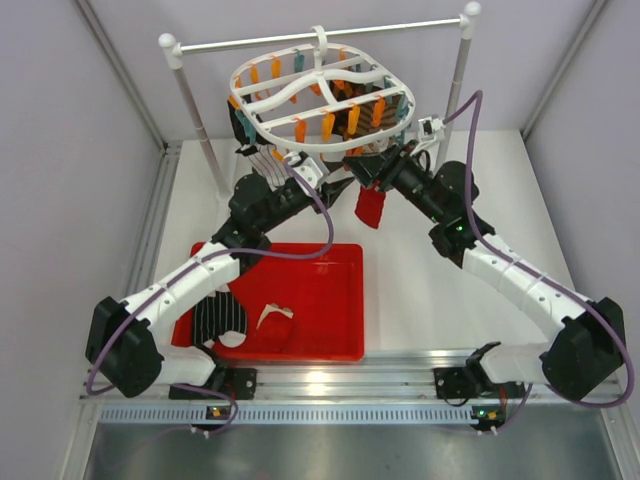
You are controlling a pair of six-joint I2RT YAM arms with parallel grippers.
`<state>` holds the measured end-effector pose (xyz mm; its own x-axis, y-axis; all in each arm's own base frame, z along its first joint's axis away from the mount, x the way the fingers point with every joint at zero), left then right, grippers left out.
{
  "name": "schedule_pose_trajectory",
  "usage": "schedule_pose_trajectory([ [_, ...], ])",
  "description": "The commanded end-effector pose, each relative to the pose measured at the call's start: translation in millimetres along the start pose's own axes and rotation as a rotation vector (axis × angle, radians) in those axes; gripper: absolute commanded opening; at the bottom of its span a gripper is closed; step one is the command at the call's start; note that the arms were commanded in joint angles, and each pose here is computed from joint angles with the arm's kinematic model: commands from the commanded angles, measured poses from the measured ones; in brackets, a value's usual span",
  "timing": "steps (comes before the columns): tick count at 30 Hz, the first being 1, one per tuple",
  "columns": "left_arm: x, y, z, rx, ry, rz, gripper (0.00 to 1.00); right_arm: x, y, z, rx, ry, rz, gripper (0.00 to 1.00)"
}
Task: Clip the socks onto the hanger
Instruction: Open the clamp at the hanger.
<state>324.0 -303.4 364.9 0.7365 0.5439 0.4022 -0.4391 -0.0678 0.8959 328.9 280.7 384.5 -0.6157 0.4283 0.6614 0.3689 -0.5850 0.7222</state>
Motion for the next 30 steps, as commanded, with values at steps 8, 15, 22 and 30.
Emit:
schedule_pose_trajectory([
  [8, 6.3, 29.4, 5.8, -0.072, 0.02, 0.04, 0.45, 43.9, 25.2, 1.9, -0.07, 0.125, 0.017, 0.25],
  [15, 17.6, 29.1, 1.2, -0.035, 0.097, 0.0, 0.47, 55.2, 23.9, -3.7, -0.057, 0.182, 0.021, 0.13],
  [22, 25.1, 45.9, 4.3, -0.072, 0.122, -0.042, 0.48, 57.7, 24.9, -3.6, -0.053, 0.191, 0.02, 0.12],
  [30, 24.1, 58.1, 7.0, -0.104, 0.105, -0.046, 0.43, 60.8, 20.8, -5.5, -0.03, 0.21, 0.035, 0.12],
])
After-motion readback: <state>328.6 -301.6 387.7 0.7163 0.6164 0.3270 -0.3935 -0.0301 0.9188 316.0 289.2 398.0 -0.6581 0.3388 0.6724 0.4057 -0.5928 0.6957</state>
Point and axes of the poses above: each gripper's point midway between its finger pads, its own z axis out along the fingers, its own x axis along the line the jaws close on, y = z × x, the point moved 1 cm from there along -z, back along the fingers, and after that the axes turned 7 degrees about z, right-handed, at the moved point
